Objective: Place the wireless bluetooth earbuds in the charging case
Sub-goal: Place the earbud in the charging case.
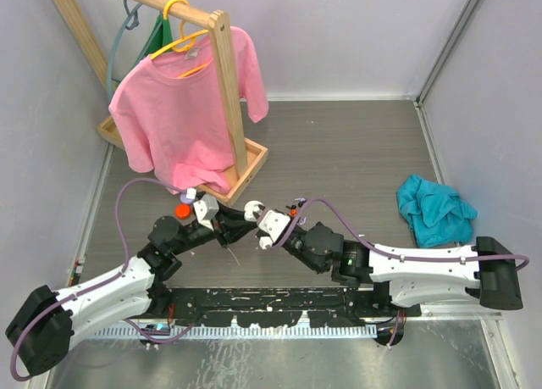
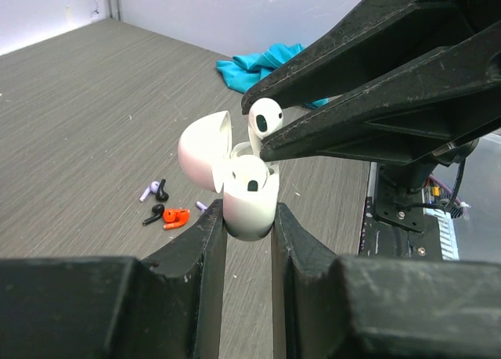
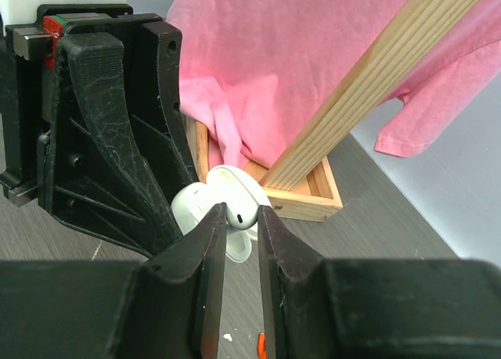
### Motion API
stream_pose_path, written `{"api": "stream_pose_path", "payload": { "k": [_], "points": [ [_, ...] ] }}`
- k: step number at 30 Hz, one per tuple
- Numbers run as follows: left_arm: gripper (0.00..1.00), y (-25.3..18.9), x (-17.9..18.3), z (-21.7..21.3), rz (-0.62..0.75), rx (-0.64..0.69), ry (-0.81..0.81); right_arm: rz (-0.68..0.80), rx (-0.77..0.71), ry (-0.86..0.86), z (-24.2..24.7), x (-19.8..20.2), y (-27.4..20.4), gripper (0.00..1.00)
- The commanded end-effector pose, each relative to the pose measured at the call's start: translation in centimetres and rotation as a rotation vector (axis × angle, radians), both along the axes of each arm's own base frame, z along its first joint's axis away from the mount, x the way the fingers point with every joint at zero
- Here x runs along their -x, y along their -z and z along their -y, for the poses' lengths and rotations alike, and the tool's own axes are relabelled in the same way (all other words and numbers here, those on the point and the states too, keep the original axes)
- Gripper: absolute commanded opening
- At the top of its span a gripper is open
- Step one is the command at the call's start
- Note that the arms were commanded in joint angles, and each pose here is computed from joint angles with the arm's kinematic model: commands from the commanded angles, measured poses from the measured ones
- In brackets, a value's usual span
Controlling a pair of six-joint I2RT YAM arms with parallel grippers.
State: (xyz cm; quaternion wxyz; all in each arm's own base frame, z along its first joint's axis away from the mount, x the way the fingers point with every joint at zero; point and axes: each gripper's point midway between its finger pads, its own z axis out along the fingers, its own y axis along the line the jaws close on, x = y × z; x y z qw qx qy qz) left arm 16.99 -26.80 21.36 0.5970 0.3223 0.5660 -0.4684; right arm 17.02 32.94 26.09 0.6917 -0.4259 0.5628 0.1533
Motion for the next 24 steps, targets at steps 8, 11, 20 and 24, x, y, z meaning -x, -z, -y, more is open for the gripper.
{"api": "stream_pose_path", "payload": {
  "k": [8,11,20,24],
  "points": [
    [0.00,-4.3,-0.3,0.0,0.089,0.104,-0.016,-0.027,-0.104,-0.080,-0.2,1.5,-1.9,0.28],
    [0.00,-4.3,-0.3,0.0,0.091,0.105,-0.016,-0.035,-0.105,-0.081,-0.1,1.6,-1.8,0.30],
    [0.00,-3.8,-0.3,-0.2,0.104,0.092,-0.022,-0.061,-0.160,-0.044,0.9,1.3,-3.1,0.45],
    [0.00,-3.2,-0.5,-0.3,0.105,0.070,-0.037,-0.088,-0.218,-0.023,1.6,1.2,-4.6,0.56]
  ]
}}
